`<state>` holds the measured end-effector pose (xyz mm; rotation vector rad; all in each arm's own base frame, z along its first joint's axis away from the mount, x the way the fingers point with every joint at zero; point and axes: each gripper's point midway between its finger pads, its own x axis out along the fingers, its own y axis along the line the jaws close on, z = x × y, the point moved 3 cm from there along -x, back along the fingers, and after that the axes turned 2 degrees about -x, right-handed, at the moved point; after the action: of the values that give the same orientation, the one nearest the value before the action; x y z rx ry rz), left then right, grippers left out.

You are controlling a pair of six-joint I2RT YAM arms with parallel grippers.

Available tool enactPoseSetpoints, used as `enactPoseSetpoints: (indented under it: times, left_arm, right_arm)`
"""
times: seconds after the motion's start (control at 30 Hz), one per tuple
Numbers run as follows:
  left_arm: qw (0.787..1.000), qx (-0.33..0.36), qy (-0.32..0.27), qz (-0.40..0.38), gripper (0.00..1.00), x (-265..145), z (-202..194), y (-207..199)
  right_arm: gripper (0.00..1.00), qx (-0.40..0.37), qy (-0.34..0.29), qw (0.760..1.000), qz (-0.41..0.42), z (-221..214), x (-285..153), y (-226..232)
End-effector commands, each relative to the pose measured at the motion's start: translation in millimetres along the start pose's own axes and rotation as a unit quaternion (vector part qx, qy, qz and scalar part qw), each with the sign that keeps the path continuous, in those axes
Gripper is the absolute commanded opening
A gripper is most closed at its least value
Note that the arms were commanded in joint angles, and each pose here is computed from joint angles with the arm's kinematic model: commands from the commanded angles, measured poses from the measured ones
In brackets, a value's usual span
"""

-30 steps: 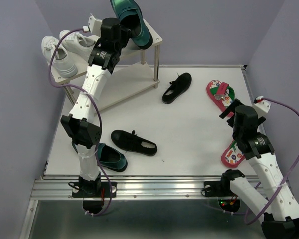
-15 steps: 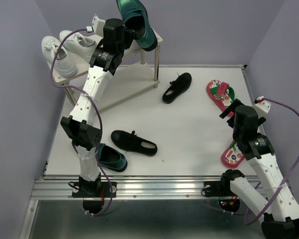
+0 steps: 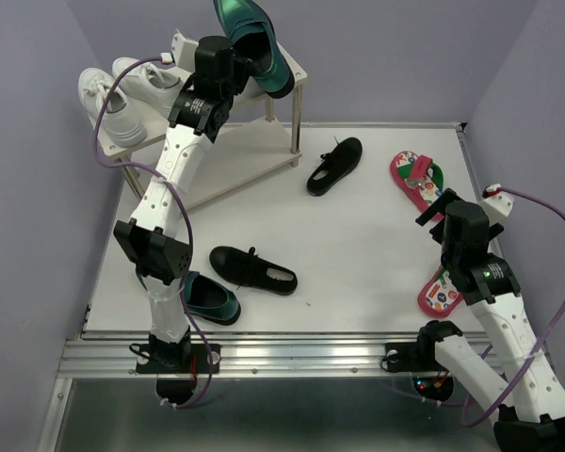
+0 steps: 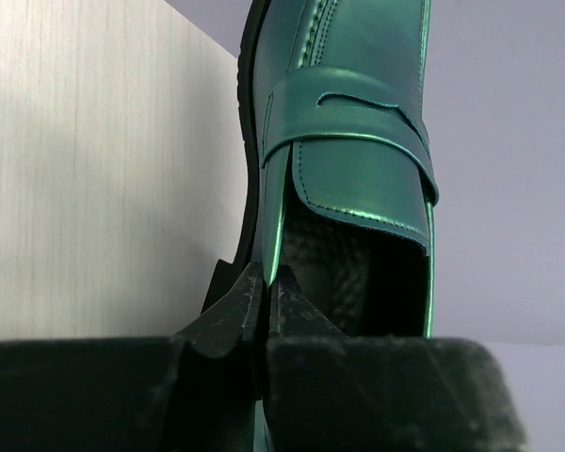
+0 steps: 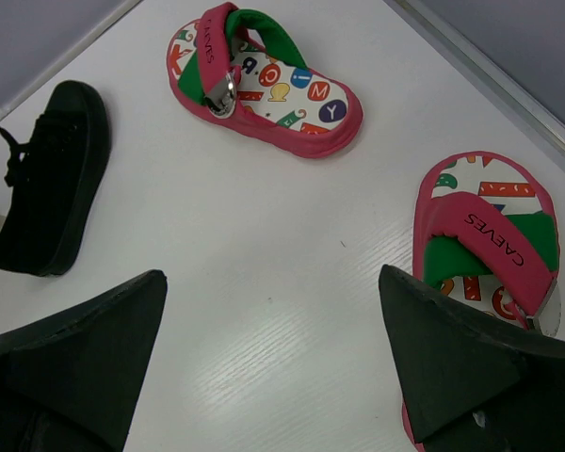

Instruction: Place and organize the shoes onto the shoe shelf

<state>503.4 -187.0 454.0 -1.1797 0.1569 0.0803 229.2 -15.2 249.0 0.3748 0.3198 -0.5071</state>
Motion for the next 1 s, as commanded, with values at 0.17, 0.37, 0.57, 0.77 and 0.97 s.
enactPoseSetpoints:
  times: [0.17, 0.37, 0.57, 0.77, 0.97]
  left_arm:
    - [0.992, -0.057, -0.029, -0.106, 0.36, -17, 25, -58]
    - [0.992, -0.056, -0.022, -0.112, 0.52, -15, 23, -59]
    - [0.991, -0.052, -0.012, -0.126, 0.64, -15, 21, -63]
    - [0.988, -0.016, -0.014, -0.155, 0.89, -31, 29, -77]
    - [0.984, 0.042, -0.024, -0.172, 0.91, -54, 38, -87]
  right_arm:
    - [1.00, 0.017, -0.027, 0.999, -0.001, 19, -8, -1]
    - [1.00, 0.017, -0.027, 0.999, -0.001, 19, -8, -1]
    - [1.00, 0.015, -0.023, 1.000, 0.000, 17, -7, 0]
    - [1.00, 0.016, -0.024, 1.000, 0.007, 19, -8, 3]
    - [1.00, 0.010, -0.013, 1.000, 0.022, 17, -4, 11]
